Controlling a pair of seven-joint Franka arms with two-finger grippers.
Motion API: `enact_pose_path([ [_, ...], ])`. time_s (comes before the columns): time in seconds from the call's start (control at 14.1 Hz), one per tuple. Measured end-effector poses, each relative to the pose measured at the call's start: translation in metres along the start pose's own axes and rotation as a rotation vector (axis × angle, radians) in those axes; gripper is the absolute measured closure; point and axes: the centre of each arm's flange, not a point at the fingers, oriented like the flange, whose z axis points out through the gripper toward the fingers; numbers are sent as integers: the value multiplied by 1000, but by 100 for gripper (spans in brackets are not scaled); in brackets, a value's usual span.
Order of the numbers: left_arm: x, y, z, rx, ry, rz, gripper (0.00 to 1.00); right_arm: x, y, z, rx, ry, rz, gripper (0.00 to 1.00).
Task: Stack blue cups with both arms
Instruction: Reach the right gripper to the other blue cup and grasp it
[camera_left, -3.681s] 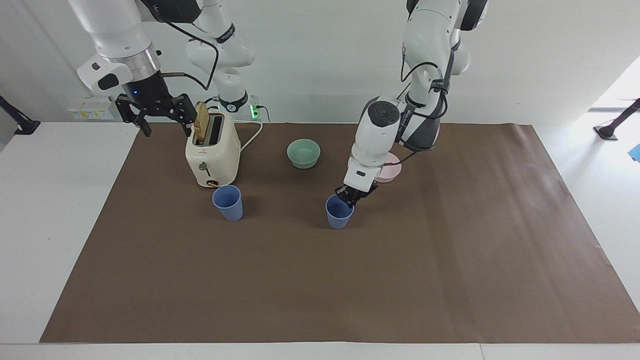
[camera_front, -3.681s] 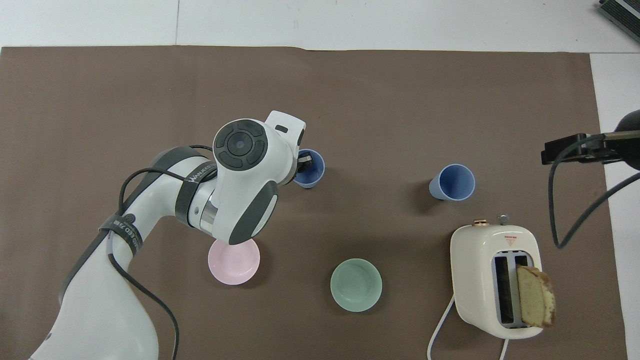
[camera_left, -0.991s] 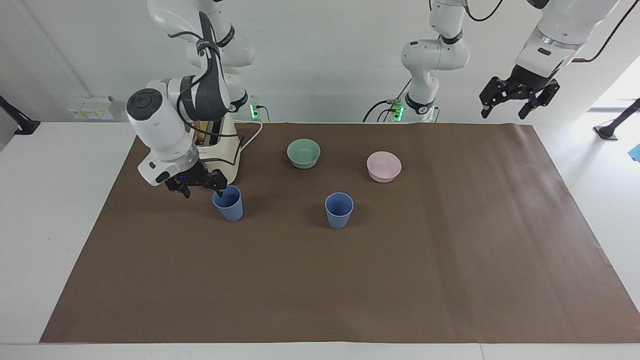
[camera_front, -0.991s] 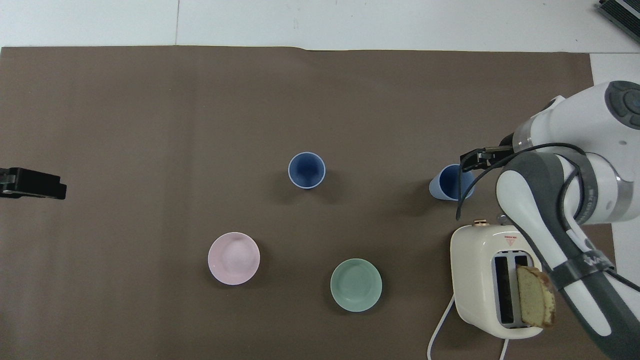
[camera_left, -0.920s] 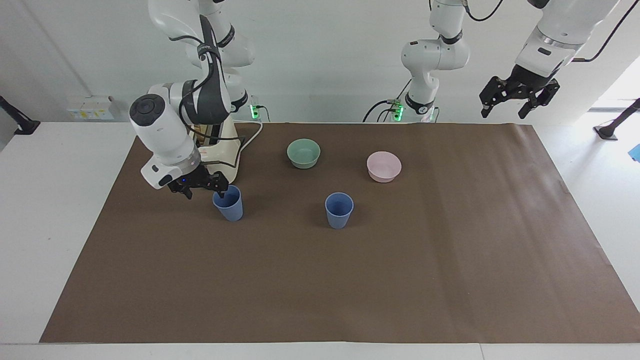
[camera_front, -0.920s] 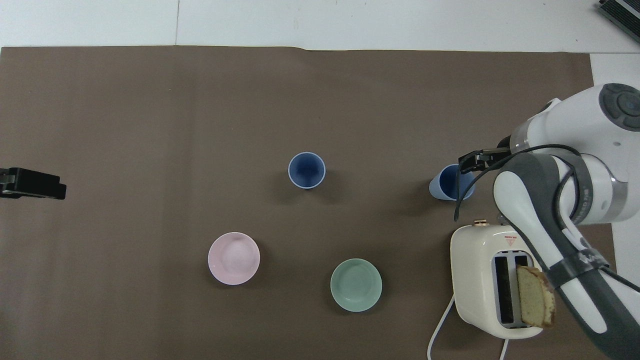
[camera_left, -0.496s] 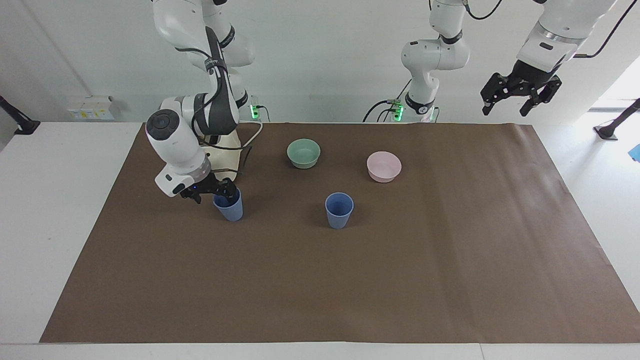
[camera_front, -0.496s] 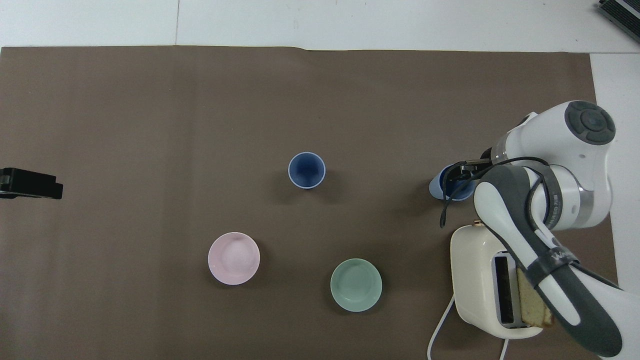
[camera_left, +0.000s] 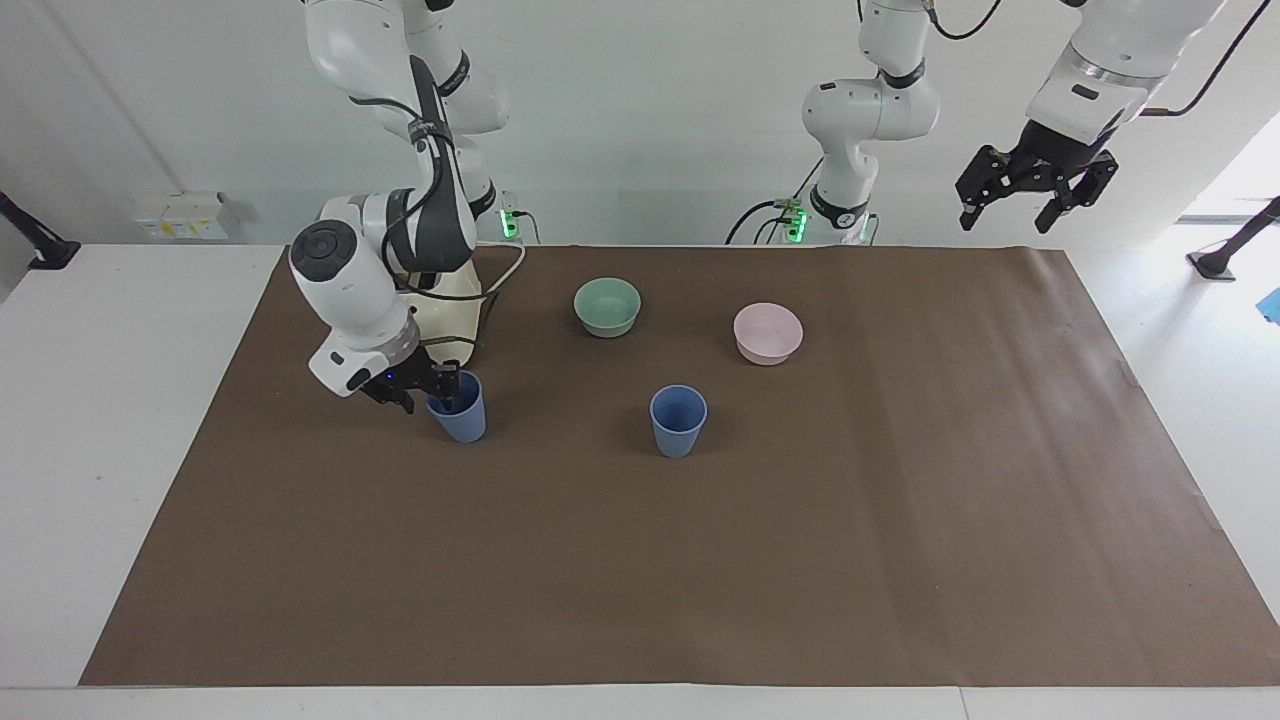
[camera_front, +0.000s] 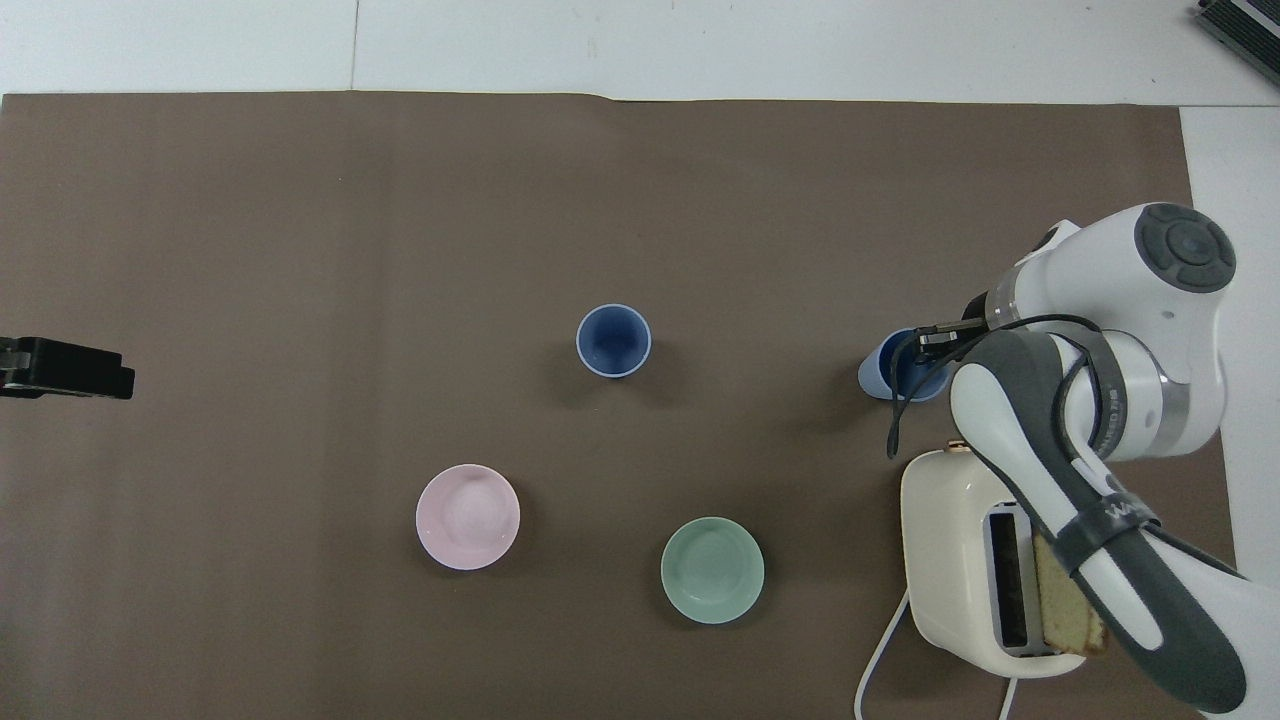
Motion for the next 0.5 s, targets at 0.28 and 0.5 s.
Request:
enact_pose_path([
  [0.28,0,-5,0,-1,0,-10,0,1,-4,-3,7,8,-3,95],
  [0.5,0,-5,0,-1,-1,-8,0,5,-7,-15,8,13,-7,95],
])
